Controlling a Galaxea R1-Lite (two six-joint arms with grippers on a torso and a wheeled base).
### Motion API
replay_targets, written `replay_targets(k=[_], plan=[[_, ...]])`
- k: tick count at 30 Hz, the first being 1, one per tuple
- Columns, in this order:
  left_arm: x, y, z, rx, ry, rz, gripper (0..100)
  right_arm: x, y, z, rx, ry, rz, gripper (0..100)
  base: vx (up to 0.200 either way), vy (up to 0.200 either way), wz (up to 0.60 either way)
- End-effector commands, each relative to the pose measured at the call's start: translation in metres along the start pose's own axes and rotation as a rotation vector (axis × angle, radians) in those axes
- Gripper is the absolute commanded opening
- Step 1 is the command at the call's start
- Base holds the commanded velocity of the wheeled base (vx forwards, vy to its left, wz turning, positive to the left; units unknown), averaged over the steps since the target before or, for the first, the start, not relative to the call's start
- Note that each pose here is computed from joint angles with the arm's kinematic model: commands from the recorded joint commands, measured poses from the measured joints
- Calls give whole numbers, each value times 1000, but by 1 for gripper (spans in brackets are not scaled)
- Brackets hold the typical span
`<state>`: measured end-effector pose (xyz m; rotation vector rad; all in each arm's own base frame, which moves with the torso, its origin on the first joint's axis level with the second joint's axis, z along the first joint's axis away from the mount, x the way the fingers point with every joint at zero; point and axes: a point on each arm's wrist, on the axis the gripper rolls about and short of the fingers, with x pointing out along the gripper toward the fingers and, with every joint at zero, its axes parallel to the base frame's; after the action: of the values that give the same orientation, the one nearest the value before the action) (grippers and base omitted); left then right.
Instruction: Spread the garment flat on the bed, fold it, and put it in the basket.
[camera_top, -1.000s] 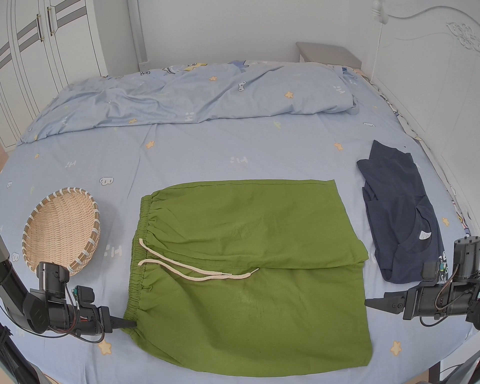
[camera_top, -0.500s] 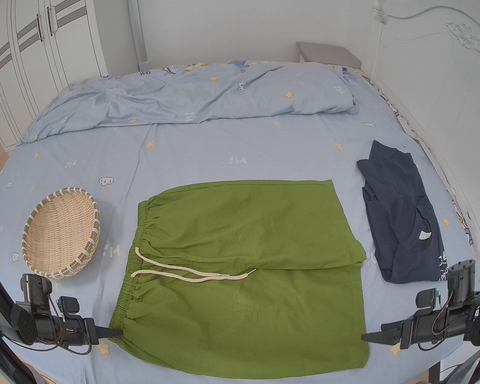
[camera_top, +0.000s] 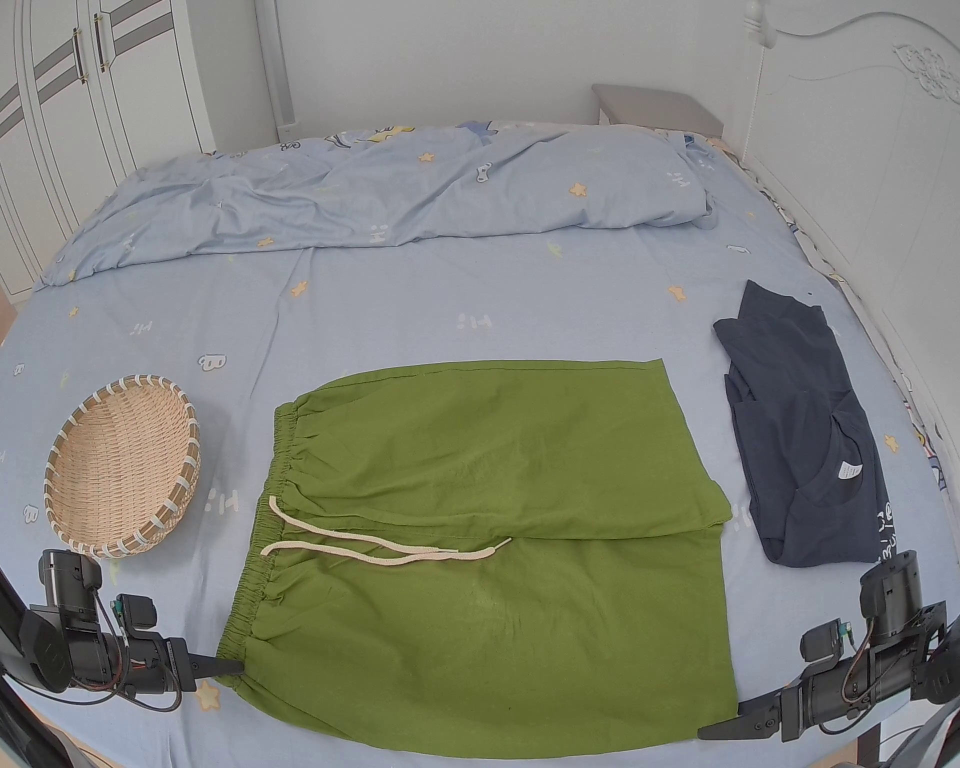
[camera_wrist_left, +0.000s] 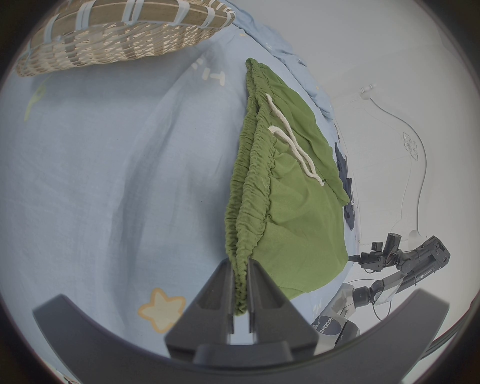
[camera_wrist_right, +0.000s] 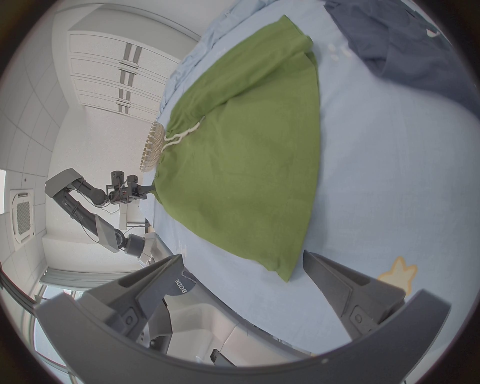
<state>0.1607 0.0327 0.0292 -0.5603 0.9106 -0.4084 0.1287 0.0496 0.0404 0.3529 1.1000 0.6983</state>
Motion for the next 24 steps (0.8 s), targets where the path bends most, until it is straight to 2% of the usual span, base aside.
replay_targets(k=[1, 12, 19, 22, 24], plan=[[0, 0, 0, -1, 0, 0, 0, 6, -6, -7, 50, 68, -15, 100, 0, 0, 0], [0, -1, -3, -2, 9, -2, 0, 20, -13, -10, 65, 152, -17, 100, 0, 0, 0], [0, -1, -3, -2, 9, -4, 0, 34, -21, -6, 70, 165, -18, 100, 0, 0, 0], [0, -1, -2, -1, 8, -3, 0, 35, -21, -4, 60, 150, 23, 100, 0, 0, 0], [0, -1, -3, -2, 9, -4, 0, 35, -19, -1, 48, 135, 92, 100, 0, 0, 0]])
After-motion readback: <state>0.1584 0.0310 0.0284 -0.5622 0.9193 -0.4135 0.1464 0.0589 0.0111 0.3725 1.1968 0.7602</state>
